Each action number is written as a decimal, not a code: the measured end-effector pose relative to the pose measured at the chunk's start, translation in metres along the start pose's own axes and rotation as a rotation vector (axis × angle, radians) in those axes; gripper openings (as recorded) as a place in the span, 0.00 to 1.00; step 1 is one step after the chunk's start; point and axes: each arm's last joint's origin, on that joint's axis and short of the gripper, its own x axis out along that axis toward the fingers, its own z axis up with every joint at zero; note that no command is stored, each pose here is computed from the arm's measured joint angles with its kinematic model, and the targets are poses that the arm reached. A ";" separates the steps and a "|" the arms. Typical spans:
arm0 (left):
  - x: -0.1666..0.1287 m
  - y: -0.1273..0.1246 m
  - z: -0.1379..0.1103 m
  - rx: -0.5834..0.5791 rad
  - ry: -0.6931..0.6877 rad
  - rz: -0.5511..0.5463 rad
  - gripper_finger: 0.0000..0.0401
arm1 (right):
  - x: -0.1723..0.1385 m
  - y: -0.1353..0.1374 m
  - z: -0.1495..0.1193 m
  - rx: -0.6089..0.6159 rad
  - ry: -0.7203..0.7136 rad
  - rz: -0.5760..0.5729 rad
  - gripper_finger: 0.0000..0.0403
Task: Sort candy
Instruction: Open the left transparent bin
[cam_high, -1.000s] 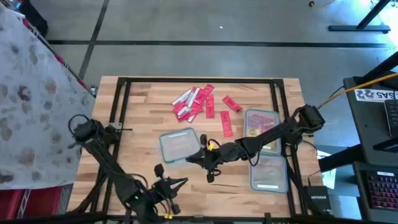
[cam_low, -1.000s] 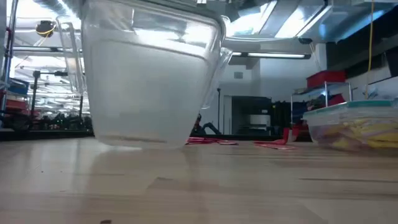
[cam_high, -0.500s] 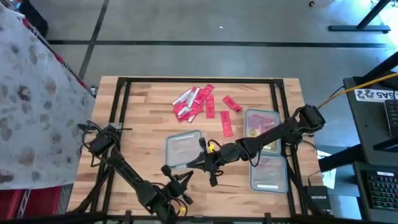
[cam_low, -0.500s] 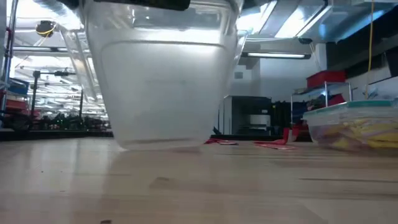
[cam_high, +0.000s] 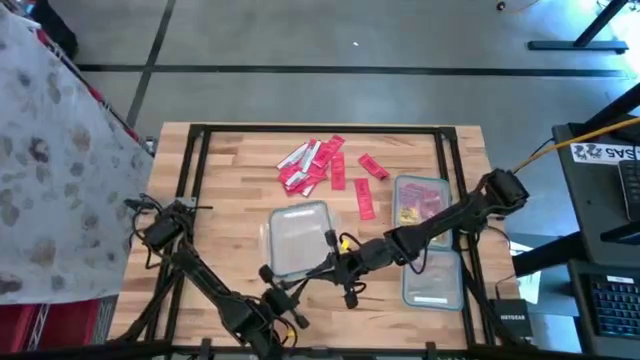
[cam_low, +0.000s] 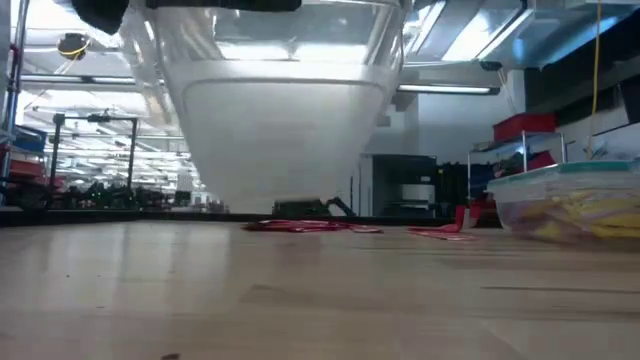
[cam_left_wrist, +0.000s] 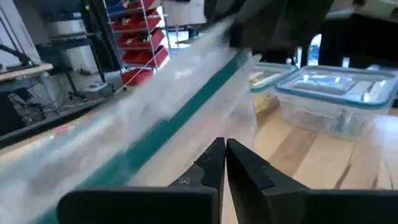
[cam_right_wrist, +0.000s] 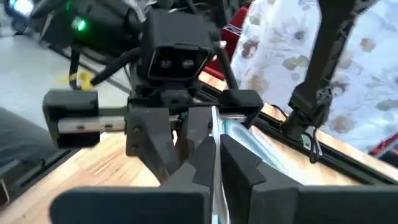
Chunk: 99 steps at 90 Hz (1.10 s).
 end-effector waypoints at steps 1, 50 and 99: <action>0.000 0.000 0.000 -0.002 0.003 -0.001 0.00 | 0.000 0.000 0.000 0.009 -0.002 0.000 0.00; 0.006 0.007 -0.019 -0.116 0.207 -0.022 0.00 | -0.006 0.006 0.010 0.016 -0.010 -0.061 0.00; -0.009 0.001 -0.014 -0.144 0.223 -0.066 0.00 | -0.049 -0.009 0.046 -0.519 0.277 -0.665 0.00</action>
